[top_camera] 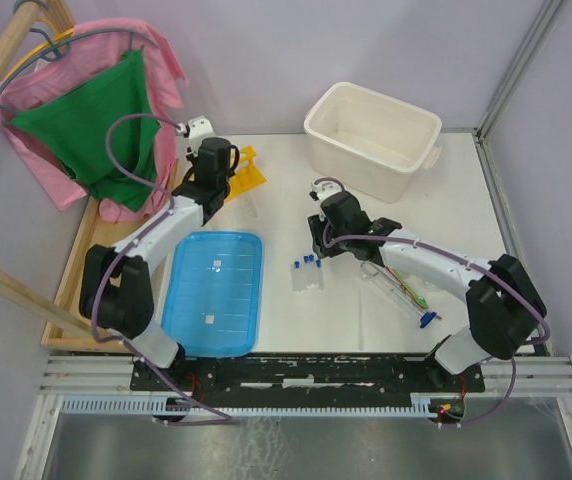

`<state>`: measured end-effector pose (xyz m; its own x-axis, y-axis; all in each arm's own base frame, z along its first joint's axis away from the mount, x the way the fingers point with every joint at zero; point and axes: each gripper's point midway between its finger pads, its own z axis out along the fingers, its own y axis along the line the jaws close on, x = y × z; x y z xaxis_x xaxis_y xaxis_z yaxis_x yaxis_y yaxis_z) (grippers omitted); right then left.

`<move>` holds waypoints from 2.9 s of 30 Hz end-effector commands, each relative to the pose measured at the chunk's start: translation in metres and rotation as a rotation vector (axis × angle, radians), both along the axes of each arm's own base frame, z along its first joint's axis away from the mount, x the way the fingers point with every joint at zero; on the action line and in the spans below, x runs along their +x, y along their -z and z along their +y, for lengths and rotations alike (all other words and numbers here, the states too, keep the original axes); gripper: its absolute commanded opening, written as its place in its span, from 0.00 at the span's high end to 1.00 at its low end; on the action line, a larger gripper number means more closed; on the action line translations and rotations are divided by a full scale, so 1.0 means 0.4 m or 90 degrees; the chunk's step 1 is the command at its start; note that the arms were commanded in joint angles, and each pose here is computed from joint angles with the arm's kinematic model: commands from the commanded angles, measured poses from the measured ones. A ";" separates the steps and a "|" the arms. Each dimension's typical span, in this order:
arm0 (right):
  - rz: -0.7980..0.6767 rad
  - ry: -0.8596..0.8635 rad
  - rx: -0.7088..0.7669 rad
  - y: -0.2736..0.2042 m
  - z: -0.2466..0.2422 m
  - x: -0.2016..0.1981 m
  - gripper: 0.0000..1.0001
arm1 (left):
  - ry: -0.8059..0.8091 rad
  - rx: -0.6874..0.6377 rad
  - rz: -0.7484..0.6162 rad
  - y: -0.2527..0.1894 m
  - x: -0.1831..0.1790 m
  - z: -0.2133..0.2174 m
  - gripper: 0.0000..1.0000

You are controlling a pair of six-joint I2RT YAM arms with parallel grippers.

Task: Organize the chemistry lab equipment
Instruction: Insert the test tube into the slot of the test tube rack, then pick up the test tube at the center of the board.

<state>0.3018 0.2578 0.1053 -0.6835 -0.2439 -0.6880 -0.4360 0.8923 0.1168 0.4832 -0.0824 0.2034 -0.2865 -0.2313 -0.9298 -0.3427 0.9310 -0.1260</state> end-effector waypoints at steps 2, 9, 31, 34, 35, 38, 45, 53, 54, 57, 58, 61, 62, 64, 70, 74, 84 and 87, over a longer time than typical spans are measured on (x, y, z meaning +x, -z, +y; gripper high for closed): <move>0.072 -0.014 0.032 0.009 0.031 -0.039 0.54 | 0.087 -0.074 -0.008 -0.028 -0.139 -0.140 0.63; 0.120 -0.073 0.026 0.051 0.078 -0.119 0.57 | 0.165 -0.113 0.073 0.090 -0.312 -0.217 0.64; 0.150 -0.082 -0.016 0.124 0.191 -0.142 0.64 | 0.172 -0.144 0.072 0.116 -0.451 -0.153 0.64; 0.156 -0.083 -0.027 0.142 0.189 -0.144 0.64 | 0.172 -0.146 0.070 0.122 -0.457 -0.149 0.64; 0.155 -0.085 -0.026 0.143 0.190 -0.143 0.64 | 0.173 -0.147 0.069 0.123 -0.458 -0.149 0.64; 0.156 -0.086 -0.031 0.146 0.190 -0.140 0.64 | 0.179 -0.146 0.071 0.123 -0.458 -0.153 0.64; 0.150 -0.092 -0.037 0.138 0.205 -0.124 0.64 | 0.184 -0.150 0.077 0.133 -0.459 -0.159 0.64; 0.153 -0.089 -0.049 0.150 0.204 -0.120 0.64 | 0.184 -0.150 0.087 0.153 -0.460 -0.161 0.64; 0.156 -0.089 -0.049 0.155 0.206 -0.121 0.64 | 0.185 -0.149 0.089 0.155 -0.462 -0.162 0.64; 0.161 -0.086 -0.053 0.171 0.207 -0.120 0.64 | 0.182 -0.146 0.088 0.156 -0.465 -0.155 0.64; 0.162 -0.086 -0.054 0.175 0.208 -0.119 0.64 | 0.180 -0.146 0.087 0.156 -0.466 -0.153 0.64; 0.168 -0.086 -0.056 0.185 0.210 -0.119 0.64 | 0.177 -0.142 0.085 0.158 -0.469 -0.147 0.64; 0.170 -0.086 -0.056 0.187 0.213 -0.119 0.64 | 0.175 -0.140 0.086 0.159 -0.469 -0.145 0.64; 0.174 -0.086 -0.052 0.192 0.218 -0.119 0.64 | 0.173 -0.138 0.088 0.162 -0.470 -0.142 0.64; 0.186 -0.091 -0.056 0.207 0.226 -0.127 0.71 | 0.173 -0.139 0.088 0.164 -0.476 -0.139 0.64; 0.187 -0.094 -0.066 0.216 0.226 -0.135 0.84 | 0.174 -0.142 0.088 0.166 -0.481 -0.137 0.64; 0.056 -0.136 0.015 0.084 0.258 -0.174 0.95 | 0.226 -0.193 0.096 0.162 -0.499 -0.183 0.63; -0.014 -0.157 0.035 0.034 0.256 -0.211 0.95 | 0.264 -0.229 0.093 0.148 -0.504 -0.218 0.62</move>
